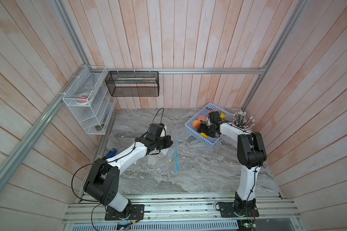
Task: Place the peach in a zip-top bag and seal the zipper
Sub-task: Pick up the peach from the basket, then place the peach in the zipper food storage bag.
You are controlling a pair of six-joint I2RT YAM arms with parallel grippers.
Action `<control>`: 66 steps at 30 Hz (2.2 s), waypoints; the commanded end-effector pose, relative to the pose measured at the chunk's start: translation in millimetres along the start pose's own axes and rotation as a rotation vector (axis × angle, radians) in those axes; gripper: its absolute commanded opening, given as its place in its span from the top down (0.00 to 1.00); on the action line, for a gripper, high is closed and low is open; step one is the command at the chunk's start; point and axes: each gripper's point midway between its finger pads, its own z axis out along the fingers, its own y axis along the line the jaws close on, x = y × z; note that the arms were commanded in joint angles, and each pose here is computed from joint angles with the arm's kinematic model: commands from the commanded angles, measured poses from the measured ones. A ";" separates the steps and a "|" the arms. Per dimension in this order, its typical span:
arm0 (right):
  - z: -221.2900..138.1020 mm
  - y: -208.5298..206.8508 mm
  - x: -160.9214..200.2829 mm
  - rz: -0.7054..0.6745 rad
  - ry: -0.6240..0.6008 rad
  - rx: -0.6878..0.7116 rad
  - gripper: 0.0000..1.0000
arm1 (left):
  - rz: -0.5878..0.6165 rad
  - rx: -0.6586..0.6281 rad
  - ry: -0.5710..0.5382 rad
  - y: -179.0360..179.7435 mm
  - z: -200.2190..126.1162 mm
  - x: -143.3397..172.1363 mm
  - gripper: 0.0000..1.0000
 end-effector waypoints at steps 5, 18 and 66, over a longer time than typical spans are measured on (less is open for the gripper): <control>-37.9 13.9 -24.0 -0.005 -0.107 -0.027 0.48 | 0.001 0.025 0.006 -4.5 3.7 -1.7 0.98; -160.9 108.6 -0.8 -0.153 -0.297 -0.456 0.49 | 0.014 0.073 -0.009 -26.9 4.3 -7.5 0.98; -180.0 188.3 63.9 -0.246 -0.245 -0.578 0.10 | -0.040 0.145 -0.117 -55.2 -35.5 -39.2 1.00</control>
